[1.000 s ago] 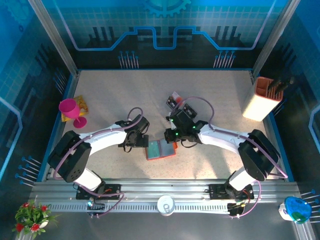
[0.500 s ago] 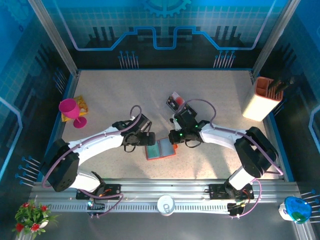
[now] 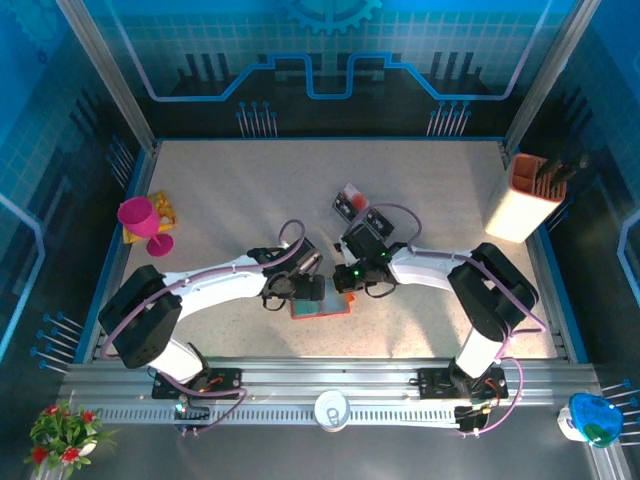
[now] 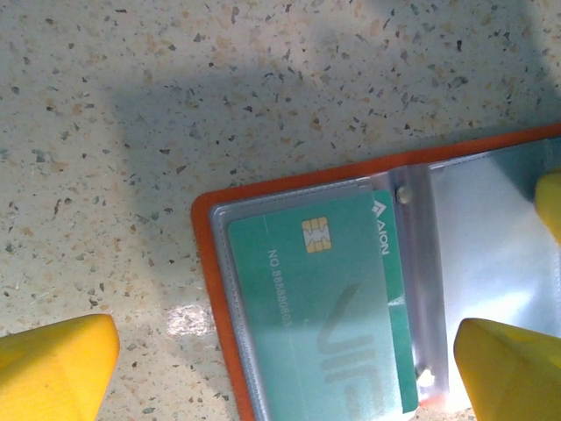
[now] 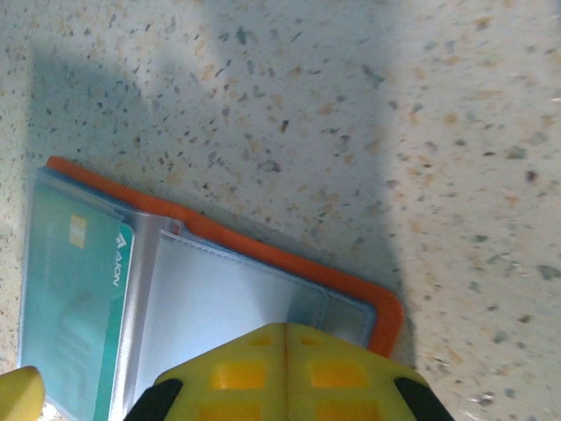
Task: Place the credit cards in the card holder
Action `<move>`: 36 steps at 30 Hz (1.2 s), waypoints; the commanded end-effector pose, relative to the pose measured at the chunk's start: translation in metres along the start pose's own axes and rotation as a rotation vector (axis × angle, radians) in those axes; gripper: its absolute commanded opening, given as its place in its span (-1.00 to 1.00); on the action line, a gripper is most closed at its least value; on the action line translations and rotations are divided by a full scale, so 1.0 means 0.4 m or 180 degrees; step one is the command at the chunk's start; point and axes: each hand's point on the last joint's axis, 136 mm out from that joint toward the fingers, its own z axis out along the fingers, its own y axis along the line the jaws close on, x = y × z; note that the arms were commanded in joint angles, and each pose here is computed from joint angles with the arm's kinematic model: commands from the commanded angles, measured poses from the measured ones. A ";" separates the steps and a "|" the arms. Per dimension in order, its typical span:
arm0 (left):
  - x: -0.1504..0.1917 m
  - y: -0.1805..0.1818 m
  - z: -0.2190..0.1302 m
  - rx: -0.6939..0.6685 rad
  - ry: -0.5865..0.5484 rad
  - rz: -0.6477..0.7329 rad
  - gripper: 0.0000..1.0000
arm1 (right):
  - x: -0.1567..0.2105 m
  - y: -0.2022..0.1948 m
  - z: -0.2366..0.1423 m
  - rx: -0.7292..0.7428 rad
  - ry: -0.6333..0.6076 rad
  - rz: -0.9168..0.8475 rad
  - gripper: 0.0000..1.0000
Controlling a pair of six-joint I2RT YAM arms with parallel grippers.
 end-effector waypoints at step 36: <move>0.050 0.053 0.070 -0.0291 0.0057 0.0126 0.88 | 0.029 0.039 0.016 -0.0182 0.0023 0.0260 -0.40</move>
